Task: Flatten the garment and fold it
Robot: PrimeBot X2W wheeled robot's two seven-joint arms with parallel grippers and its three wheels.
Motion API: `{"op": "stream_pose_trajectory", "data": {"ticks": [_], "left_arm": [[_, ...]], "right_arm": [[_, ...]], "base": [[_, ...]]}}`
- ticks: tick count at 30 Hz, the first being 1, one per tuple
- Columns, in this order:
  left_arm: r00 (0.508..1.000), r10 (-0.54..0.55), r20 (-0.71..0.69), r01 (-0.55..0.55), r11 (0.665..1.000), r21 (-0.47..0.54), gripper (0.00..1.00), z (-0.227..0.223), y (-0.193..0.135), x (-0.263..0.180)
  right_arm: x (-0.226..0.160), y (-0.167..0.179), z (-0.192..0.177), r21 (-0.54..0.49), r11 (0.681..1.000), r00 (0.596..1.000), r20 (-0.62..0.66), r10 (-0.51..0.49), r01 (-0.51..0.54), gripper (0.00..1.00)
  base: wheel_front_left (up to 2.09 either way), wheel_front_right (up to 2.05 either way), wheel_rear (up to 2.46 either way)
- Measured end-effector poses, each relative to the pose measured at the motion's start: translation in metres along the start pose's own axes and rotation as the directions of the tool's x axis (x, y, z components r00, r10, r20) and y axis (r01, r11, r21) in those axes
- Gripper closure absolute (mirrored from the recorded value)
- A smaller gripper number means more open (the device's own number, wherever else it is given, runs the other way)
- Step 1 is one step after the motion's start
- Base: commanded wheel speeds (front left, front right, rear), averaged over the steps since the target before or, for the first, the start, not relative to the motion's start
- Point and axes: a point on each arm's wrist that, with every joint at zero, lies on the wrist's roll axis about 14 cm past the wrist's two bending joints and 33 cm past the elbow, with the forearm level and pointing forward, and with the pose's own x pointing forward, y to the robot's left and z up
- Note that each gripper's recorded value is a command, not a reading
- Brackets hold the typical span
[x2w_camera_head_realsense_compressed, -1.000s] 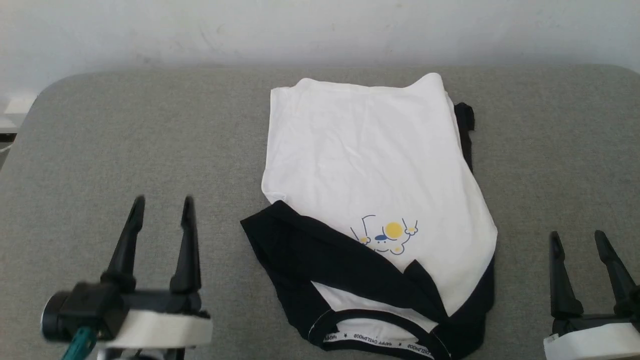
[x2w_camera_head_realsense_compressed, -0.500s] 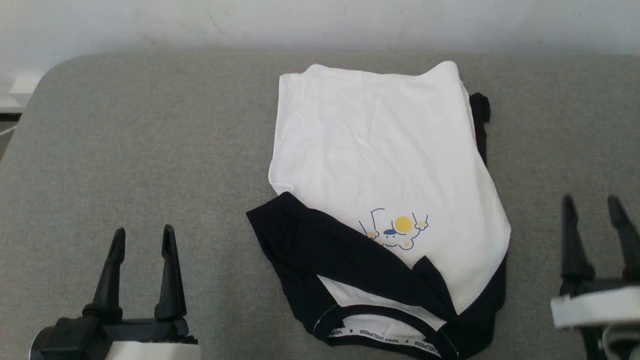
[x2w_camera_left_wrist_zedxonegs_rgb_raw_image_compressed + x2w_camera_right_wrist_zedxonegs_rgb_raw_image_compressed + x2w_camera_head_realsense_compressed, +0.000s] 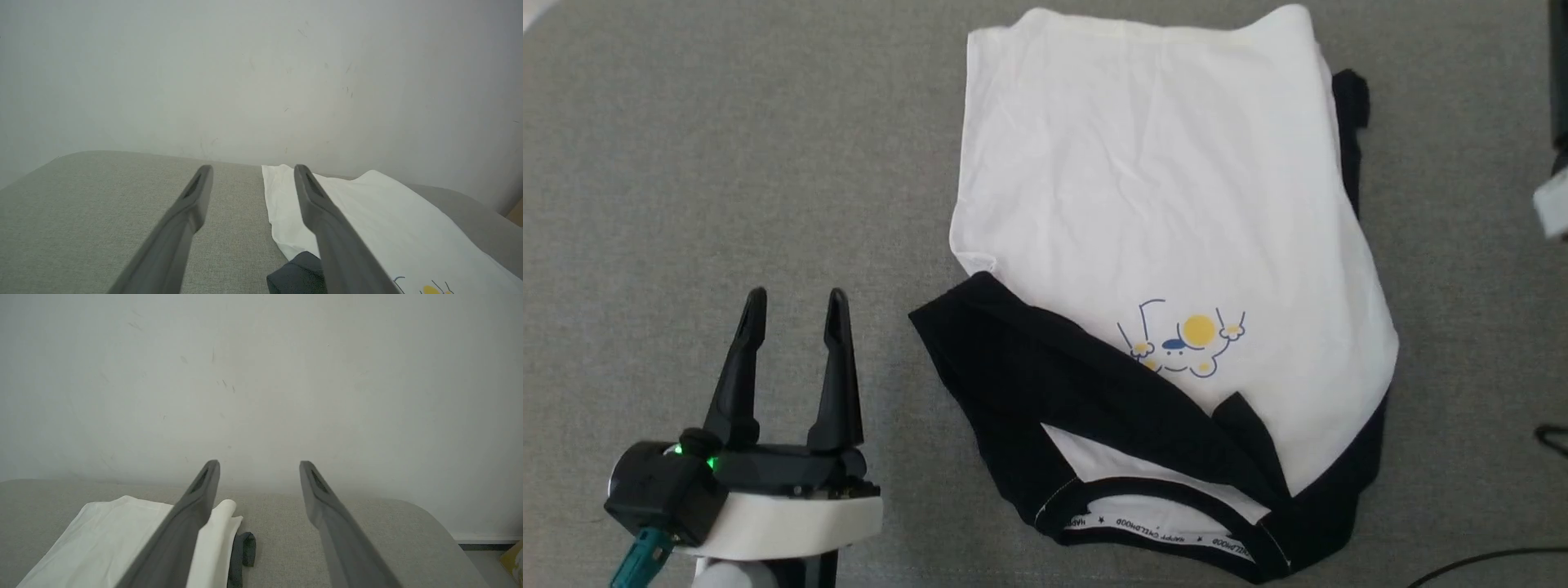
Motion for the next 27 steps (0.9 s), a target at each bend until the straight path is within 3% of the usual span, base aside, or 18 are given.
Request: {"op": "stream_pose_trajectory", "data": {"ticks": [6,12,19,27], "left_arm": [[0.999,0.002,-0.046,-0.001,1.000,0.026,0.00,-0.023,0.007,0.013],[0.997,-0.009,-0.083,0.011,1.000,0.022,0.00,-0.043,0.007,0.023],[0.992,-0.003,-0.124,0.005,1.000,0.018,0.00,-0.061,0.011,0.025],[0.986,0.021,-0.168,-0.016,0.999,0.029,0.00,-0.073,0.020,0.019]], "right_arm": [[0.044,-0.020,-0.040,0.026,0.999,0.980,-0.198,-0.032,0.038,0.00],[0.064,-0.037,-0.096,0.041,0.995,0.914,-0.400,-0.065,0.088,0.00],[0.070,-0.021,-0.153,0.040,0.998,0.811,-0.584,-0.017,0.050,0.00],[0.075,-0.001,-0.183,0.035,0.999,0.736,-0.676,0.032,-0.012,0.00]], "base": [[0.00,0.00,0.00],[0.00,0.00,0.00],[0.00,0.00,0.00],[0.00,0.00,0.00]]}}
